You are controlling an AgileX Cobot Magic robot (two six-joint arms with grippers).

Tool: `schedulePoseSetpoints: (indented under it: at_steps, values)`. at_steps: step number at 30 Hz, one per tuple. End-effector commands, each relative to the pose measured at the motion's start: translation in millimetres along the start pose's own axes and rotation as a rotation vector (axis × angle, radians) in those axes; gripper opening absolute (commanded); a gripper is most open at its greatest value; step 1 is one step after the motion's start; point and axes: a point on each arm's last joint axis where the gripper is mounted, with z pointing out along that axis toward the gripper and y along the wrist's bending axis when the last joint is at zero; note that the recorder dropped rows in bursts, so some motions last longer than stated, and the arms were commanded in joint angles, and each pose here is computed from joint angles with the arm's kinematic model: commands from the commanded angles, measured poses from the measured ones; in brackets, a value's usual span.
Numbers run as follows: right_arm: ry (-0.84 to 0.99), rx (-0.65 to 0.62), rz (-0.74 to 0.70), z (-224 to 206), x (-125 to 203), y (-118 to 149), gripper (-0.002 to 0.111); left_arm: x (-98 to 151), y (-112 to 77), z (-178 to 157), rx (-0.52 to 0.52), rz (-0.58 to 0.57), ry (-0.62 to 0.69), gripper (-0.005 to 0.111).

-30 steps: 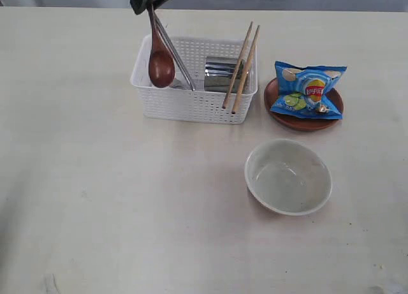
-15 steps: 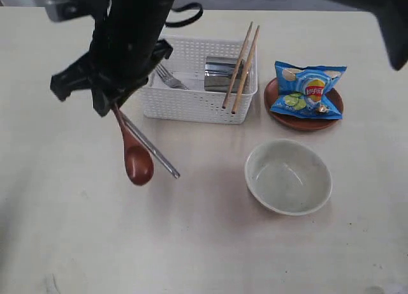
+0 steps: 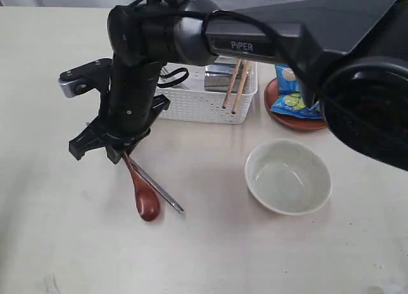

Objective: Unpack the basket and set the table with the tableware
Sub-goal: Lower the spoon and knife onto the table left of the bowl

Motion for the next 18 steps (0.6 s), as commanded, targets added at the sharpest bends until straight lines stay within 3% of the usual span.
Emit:
schedulePoseSetpoints:
  at_steps: [1, 3, 5, 6, 8, 18]
  values:
    - [-0.008, 0.009, -0.028, 1, 0, -2, 0.0, 1, -0.4, 0, 0.004, -0.016, -0.003, 0.0]
    - [-0.005, 0.011, -0.029, 1, 0, -2, 0.0, 1, -0.4, 0, 0.004, -0.016, -0.003, 0.0]
    - [-0.002, 0.017, -0.029, 2, 0, -3, 0.014, 1, -0.4, 0, 0.004, -0.016, -0.003, 0.0]
    - [0.004, 0.017, -0.025, 5, 1, -3, 0.029, 1, -0.4, 0, 0.004, -0.016, -0.003, 0.0]
    - [0.017, 0.026, -0.009, 11, 2, -6, 0.047, 1, -0.4, 0, 0.004, -0.016, -0.003, 0.0]
    - [0.052, 0.011, 0.002, -16, -9, 3, 0.048, 1, -0.4, 0, 0.004, -0.016, -0.003, 0.0]
